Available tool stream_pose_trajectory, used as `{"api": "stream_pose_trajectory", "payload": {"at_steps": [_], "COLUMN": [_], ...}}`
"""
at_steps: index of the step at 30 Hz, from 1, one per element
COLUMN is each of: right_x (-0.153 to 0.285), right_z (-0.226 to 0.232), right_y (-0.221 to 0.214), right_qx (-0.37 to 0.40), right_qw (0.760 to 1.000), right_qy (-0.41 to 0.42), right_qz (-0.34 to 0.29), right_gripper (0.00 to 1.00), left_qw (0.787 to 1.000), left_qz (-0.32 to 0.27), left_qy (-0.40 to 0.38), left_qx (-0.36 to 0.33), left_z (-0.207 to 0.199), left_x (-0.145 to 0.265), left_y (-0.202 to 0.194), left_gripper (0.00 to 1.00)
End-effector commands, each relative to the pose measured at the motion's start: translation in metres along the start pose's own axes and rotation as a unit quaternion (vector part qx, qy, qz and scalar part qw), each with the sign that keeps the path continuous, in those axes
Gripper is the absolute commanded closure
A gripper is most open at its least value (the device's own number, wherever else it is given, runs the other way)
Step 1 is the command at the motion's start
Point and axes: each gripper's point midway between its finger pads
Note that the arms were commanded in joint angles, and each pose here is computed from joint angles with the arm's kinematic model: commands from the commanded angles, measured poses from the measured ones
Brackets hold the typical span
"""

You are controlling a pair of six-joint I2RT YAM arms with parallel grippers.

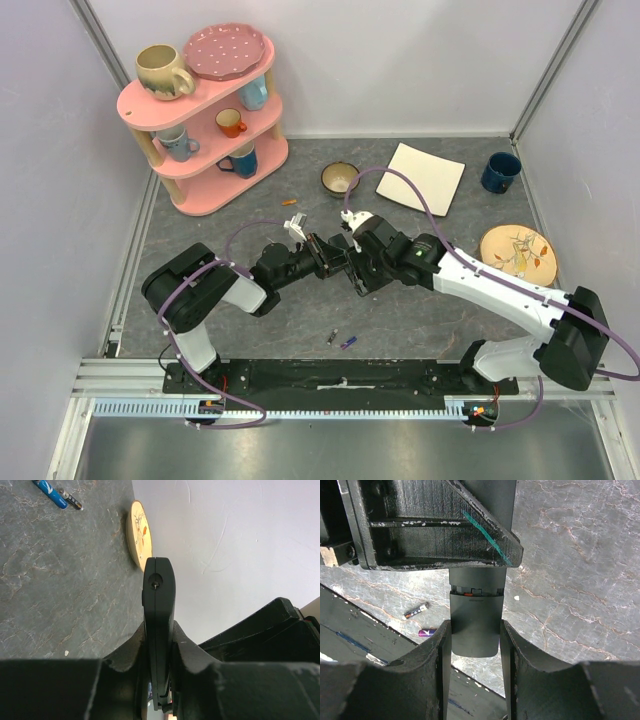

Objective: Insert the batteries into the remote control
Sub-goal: Load the battery cover into the remote control.

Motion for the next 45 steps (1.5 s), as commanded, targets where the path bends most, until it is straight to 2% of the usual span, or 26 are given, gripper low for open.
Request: {"api": "stream_pose_trajectory", "payload": {"at_steps": [1,24,45], "right_x": [-0.006,-0.018,-0.021], "right_z": [0.003,-0.001,-0.007], "right_y": [-0.006,-0.017,-0.012], "right_qx": [-0.004,0.003,0.005], "right_qw": [1.000,1.000,0.999], "right_qy": [0.005,-0.005,-0.024], "right_qz": [0.009,0.031,0.026], "right_gripper": [0.81,0.81,0.81], "left_qw": [0.990,0.986,0.980], "left_qz": [-0.012,-0.002,0.025], "left_qy": [-0.137,-0.164,-0.196], "left_qx": [-0.041,-0.040,-0.038], "left_z": [-0.077,-0.099,-0.126], "left_x": [0.002,0.007,0.016], "left_y": [0.005,-0.005,-0.033], "left_gripper": [0.98,0.98,0.98]}}
Point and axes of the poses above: each gripper's point midway between its finger pads, its own x axis back along the fingers, its own z axis along the line the jaws close on, y = z × x, and after that the axes turned 5 degrees about x, right-handed
